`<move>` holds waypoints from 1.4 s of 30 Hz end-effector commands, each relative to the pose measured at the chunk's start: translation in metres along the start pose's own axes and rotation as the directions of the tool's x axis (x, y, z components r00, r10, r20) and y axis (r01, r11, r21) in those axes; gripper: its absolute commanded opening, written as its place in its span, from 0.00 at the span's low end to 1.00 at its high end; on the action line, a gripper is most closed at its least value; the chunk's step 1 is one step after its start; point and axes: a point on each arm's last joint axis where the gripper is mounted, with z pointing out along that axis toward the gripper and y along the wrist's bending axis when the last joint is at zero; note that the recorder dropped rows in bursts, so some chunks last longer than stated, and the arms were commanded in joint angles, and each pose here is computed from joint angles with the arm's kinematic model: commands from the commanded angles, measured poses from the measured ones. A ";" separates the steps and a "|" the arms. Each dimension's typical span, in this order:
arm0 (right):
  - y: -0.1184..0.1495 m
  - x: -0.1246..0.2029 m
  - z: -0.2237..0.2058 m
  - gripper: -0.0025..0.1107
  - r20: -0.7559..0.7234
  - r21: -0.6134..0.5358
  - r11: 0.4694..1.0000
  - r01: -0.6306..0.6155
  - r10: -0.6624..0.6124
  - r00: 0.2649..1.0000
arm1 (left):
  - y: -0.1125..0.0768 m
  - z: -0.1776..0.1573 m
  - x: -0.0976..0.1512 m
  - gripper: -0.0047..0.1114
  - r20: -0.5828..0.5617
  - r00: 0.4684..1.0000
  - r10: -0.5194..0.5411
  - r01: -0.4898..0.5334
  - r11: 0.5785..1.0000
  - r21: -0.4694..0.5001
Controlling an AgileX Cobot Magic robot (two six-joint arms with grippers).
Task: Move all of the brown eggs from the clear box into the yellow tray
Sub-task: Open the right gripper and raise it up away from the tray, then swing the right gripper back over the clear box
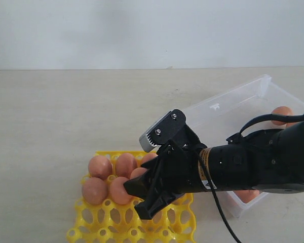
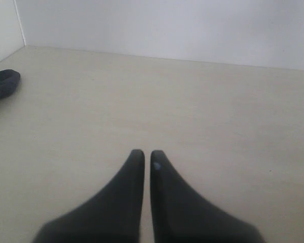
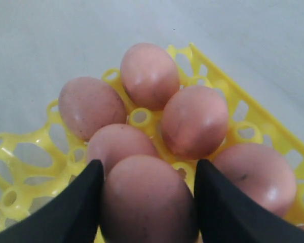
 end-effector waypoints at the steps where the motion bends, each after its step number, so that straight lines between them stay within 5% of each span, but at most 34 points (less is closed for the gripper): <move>1: 0.001 -0.001 0.000 0.39 0.011 -0.005 1.000 0.009 -0.009 1.000 | 0.000 0.000 0.001 0.08 0.004 1.000 0.005 -0.005 1.000 0.005; 5: 0.001 -0.001 0.000 0.39 0.011 -0.005 1.000 0.009 -0.009 1.000 | 0.000 0.000 0.001 0.08 0.004 1.000 0.005 -0.005 1.000 0.005; 9: 0.001 -0.001 0.000 0.51 0.011 -0.005 1.000 0.009 -0.009 1.000 | 0.000 0.000 0.001 0.08 0.004 1.000 0.005 -0.005 1.000 0.005; 26: 0.009 -0.031 -0.027 0.51 0.135 0.010 0.997 0.078 -0.079 0.988 | 0.000 0.000 0.001 0.08 0.004 1.000 0.005 -0.005 1.000 0.005; 32: 0.013 -0.068 -0.071 0.51 0.300 0.192 0.964 0.181 -0.234 0.925 | 0.000 0.000 0.001 0.08 0.004 1.000 0.005 -0.005 1.000 0.005; 37: 0.007 -0.093 -0.115 0.31 0.421 0.427 0.897 0.109 -0.304 0.855 | 0.000 0.000 0.001 0.08 0.004 1.000 0.005 -0.005 1.000 0.005; 41: 0.003 -0.107 -0.152 0.03 0.425 0.647 0.755 0.104 -0.471 0.773 | 0.000 0.000 0.001 0.08 0.004 1.000 0.005 -0.005 1.000 0.005; 42: 0.002 -0.109 -0.160 0.02 0.431 0.683 0.726 0.080 -0.489 0.758 | 0.000 0.000 0.001 0.08 0.004 1.000 0.005 -0.005 1.000 0.005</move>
